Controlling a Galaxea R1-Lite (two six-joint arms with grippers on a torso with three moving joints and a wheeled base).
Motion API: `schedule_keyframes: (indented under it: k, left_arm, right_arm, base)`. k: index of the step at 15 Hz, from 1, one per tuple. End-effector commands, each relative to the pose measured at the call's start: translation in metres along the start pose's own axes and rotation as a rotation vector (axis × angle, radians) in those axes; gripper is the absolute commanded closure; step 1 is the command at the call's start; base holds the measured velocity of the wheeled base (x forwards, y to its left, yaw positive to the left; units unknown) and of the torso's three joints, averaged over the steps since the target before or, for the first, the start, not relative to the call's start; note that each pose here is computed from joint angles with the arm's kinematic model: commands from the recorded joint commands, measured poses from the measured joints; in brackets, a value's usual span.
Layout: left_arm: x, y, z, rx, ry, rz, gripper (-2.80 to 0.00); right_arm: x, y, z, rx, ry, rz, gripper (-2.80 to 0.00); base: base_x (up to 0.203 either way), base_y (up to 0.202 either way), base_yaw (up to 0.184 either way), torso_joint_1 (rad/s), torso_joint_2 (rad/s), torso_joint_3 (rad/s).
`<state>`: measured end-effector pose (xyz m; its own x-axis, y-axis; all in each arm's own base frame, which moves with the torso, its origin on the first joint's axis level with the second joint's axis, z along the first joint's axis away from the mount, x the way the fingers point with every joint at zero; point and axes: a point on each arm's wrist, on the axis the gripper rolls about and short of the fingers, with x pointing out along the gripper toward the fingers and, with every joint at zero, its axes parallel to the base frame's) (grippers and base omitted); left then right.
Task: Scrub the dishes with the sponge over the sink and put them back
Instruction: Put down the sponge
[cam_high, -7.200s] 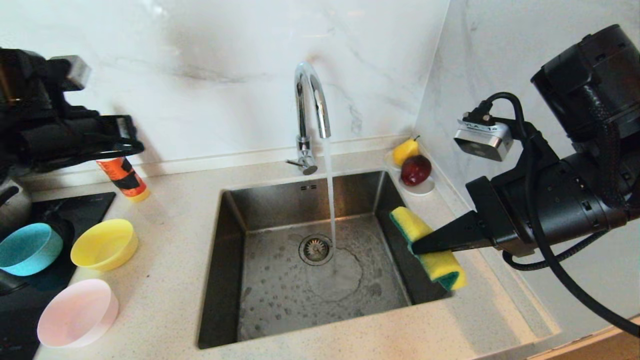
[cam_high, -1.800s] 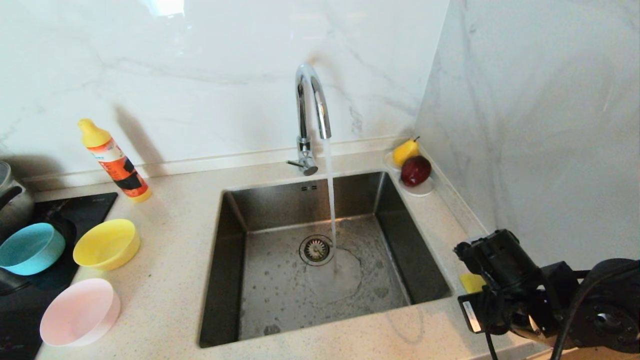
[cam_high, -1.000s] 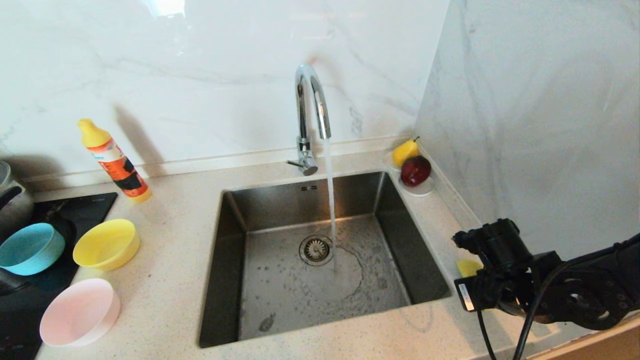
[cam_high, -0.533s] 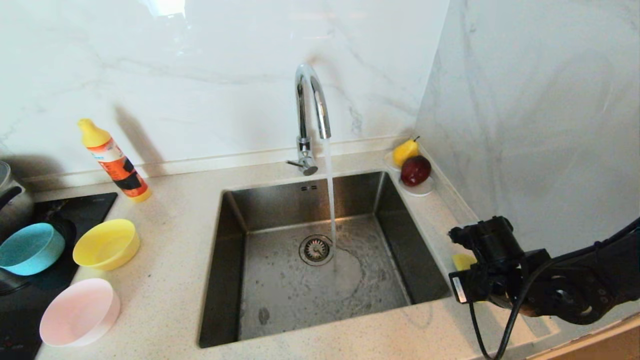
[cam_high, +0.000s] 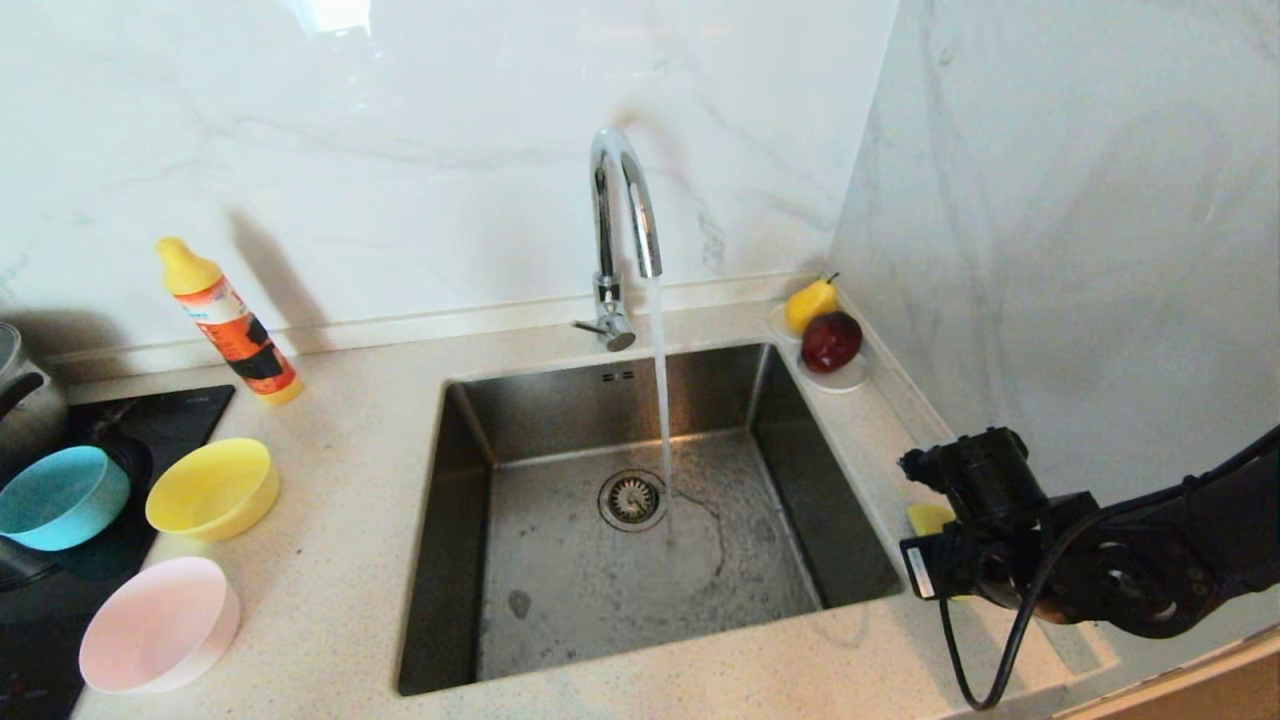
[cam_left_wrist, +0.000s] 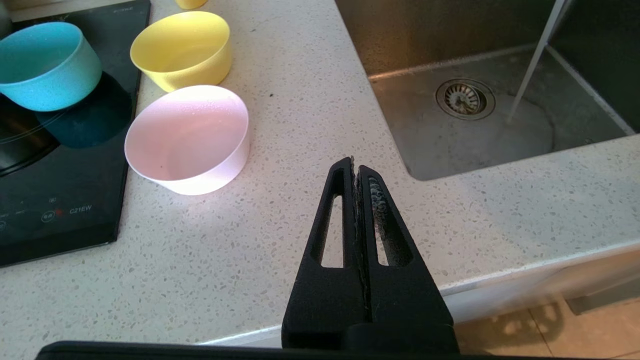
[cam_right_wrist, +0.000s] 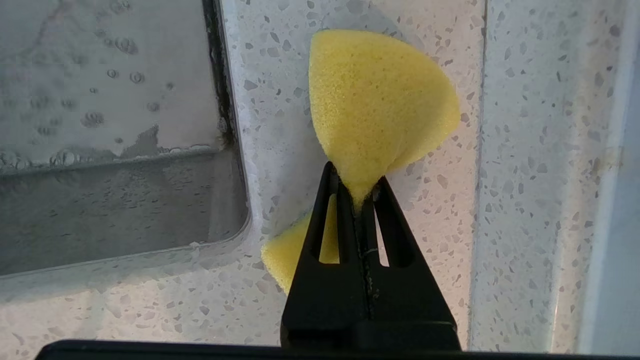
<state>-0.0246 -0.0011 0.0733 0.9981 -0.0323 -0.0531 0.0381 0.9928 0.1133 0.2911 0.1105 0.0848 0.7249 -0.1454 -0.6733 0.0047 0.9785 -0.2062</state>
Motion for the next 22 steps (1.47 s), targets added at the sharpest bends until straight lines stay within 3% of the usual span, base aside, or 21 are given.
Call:
schedule_keyframes:
  k: [1, 17, 22]
  left_arm:
    - [0.000, 0.000, 0.000, 0.001, 0.004, 0.000, 0.00]
    - [0.000, 0.000, 0.000, 0.001, 0.002, 0.000, 0.00]
    - [0.000, 0.000, 0.000, 0.001, 0.002, 0.000, 0.00]
  right_arm:
    - [-0.002, 0.000, 0.001, 0.005, -0.009, 0.000, -2.80]
    - [-0.004, 0.003, 0.003, 0.005, -0.020, -0.002, -2.80]
    - [-0.015, 0.001, 0.012, 0.027, -0.065, 0.015, -2.80]
  base:
    - [0.000, 0.000, 0.000, 0.000, 0.00, 0.000]
    - [0.000, 0.000, 0.000, 0.000, 0.00, 0.000]
    - [0.000, 0.000, 0.000, 0.000, 0.00, 0.000]
